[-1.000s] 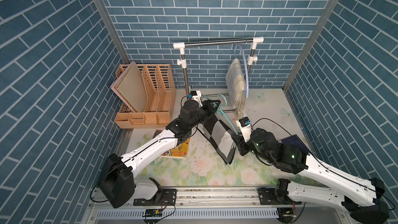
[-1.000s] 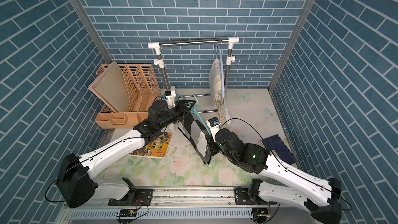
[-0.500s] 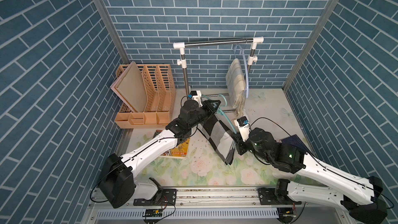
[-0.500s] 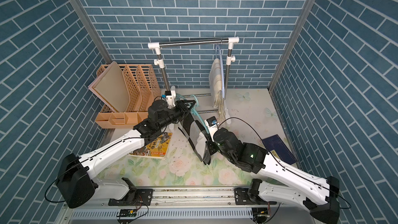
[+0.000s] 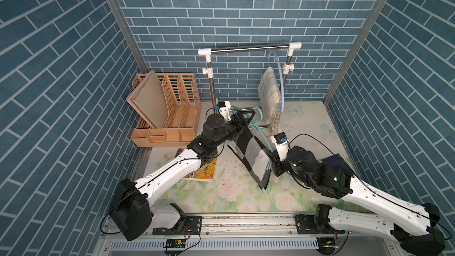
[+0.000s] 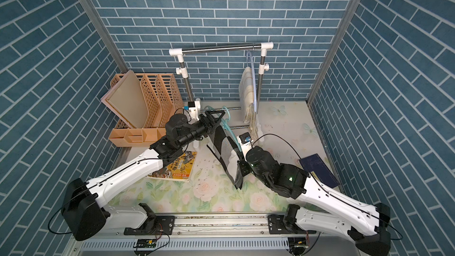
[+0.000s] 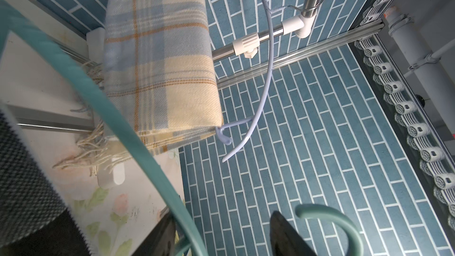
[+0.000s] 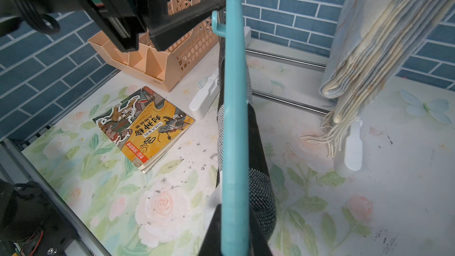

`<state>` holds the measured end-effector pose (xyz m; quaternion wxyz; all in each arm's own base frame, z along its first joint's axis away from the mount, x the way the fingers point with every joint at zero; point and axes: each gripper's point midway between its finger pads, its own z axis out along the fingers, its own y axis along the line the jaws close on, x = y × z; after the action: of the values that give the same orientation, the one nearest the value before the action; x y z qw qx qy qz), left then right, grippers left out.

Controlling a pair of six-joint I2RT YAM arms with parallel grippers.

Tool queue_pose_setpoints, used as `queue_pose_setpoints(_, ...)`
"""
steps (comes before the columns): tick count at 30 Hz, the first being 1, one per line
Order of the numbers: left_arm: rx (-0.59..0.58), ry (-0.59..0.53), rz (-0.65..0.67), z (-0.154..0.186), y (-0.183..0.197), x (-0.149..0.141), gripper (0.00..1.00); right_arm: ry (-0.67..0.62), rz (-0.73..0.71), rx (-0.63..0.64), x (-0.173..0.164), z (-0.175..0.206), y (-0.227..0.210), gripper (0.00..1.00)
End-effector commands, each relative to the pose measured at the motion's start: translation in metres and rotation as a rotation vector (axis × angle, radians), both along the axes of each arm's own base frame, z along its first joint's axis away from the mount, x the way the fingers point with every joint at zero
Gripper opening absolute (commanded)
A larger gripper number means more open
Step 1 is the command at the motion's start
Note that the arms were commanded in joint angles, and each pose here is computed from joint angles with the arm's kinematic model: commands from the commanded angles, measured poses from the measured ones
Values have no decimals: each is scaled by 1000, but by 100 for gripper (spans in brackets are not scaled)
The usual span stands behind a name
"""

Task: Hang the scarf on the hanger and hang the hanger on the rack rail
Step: Adjust the hanger, then adjust the scarf at the hanger.

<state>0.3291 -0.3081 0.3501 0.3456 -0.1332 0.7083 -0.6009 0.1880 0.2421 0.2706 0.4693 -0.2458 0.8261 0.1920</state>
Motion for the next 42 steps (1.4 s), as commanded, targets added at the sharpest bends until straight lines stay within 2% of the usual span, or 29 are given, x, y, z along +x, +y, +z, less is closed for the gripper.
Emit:
queue_pose_setpoints(1, 66, -82, 10, 14, 14, -5, 68, -93, -48, 157, 7, 57, -4, 0)
queue_pose_setpoints(6, 304, -128, 107, 1, 57, -8, 79, -91, -37, 168, 4, 64, -6, 0)
queue_pose_setpoints(10, 478, -258, 159, -5, 86, -14, 88, -86, -20, 174, 0, 70, -9, 0)
queue_pose_setpoints(14, 613, -433, 124, -17, 86, -18, 88, -78, 11, 186, -7, 77, -9, 0)
queue_pose_setpoints(18, 723, -625, 30, -27, 73, -23, 88, -78, 27, 188, -11, 86, -13, 0)
queue_pose_setpoints(20, 742, -626, 34, -33, 74, -19, 88, -80, 26, 196, -12, 91, -15, 0)
queue_pose_setpoints(22, 658, -504, 81, -42, 84, -7, 89, -84, 23, 211, -13, 94, -17, 0)
queue_pose_setpoints(26, 332, -288, 70, -64, 90, -4, 90, -91, 17, 225, -12, 94, -18, 0)
queue_pose_setpoints(28, 166, -261, 69, -66, 92, -7, 91, -94, 21, 235, -13, 96, -18, 0)
queue_pose_setpoints(31, 15, -199, 97, -78, 103, -4, 90, -103, 21, 250, -13, 102, -18, 0)
queue_pose_setpoints(36, -154, -141, 78, -92, 108, -5, 91, -115, 18, 270, -14, 111, -21, 0)
queue_pose_setpoints(39, -174, -57, 54, -119, 104, -5, 91, -125, 15, 285, -14, 116, -23, 0)
queue_pose_setpoints(42, -198, -26, 41, -138, 102, -9, 91, -131, 17, 297, -14, 121, -24, 0)
